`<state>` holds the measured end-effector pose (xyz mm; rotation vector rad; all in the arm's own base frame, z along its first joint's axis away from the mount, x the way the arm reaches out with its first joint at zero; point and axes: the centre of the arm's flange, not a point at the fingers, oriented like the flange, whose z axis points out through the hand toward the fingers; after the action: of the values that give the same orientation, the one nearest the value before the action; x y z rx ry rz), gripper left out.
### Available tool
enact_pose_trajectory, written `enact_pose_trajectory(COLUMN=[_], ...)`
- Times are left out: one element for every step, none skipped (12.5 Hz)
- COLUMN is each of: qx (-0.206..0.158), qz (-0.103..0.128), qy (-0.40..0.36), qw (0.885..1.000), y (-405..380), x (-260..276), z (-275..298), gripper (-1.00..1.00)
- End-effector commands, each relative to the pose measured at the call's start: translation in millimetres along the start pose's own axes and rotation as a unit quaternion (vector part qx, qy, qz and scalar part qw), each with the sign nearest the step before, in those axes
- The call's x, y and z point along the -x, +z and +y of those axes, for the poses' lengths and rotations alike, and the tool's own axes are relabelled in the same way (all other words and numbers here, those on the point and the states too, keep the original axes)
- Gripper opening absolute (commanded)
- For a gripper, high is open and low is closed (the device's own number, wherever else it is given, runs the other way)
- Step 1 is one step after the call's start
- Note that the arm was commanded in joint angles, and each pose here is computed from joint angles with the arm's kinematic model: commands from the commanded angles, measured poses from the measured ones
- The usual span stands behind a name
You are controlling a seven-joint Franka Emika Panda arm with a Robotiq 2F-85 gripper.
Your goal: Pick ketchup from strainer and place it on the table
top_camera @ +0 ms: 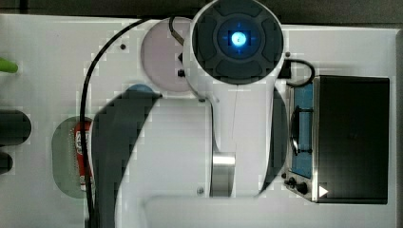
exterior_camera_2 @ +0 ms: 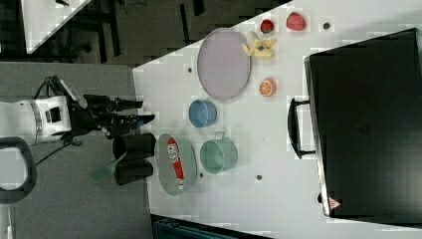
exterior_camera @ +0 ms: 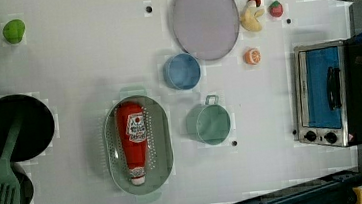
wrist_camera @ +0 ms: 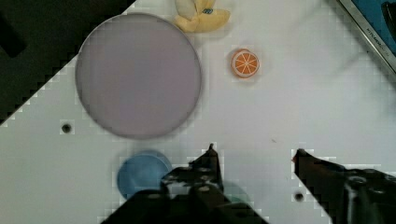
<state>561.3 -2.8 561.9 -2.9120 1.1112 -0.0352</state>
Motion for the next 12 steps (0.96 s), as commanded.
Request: enact_pose_trajectory(qx=[0.037, 0.04, 0.042, 0.044, 0.046, 0.049, 0.053, 0.053, 0.052, 0.047, 0.04, 0.032], qz=[-0.028, -0.028, -0.027, -0.024, -0.021, -0.02, -0.02, -0.018, -0.017, -0.013, -0.011, -0.01], qy=[0.043, 0.032, 0.015, -0.006, -0.03, -0.054, -0.08, -0.106, -0.132, -0.157, -0.181, -0.202], qw=[0.998, 0.998, 0.999, 0.999, 0.998, 0.997, 0.995, 0.993, 0.99, 0.986, 0.983, 0.979], y=[-29.6, -26.5, -21.4, -15.2, -8.0, 0.2, 9.4, 18.6, 28.3, 37.5, 47.0, 57.5], x=[53.4, 58.8, 67.3, 78.2, 91.6, 107.0, 124.2, 142.2, 160.9, 179.5, 197.4, 214.6], z=[74.6, 65.1, 49.7, 30.4, 9.4, -11.2, -31.7, -52.4, -72.2, -91.5, -109.2, -125.7], gripper=[0.59, 0.81, 1.0, 1.0, 1.0, 1.0, 1.0, 1.0, 1.0, 1.0, 1.0, 1.0])
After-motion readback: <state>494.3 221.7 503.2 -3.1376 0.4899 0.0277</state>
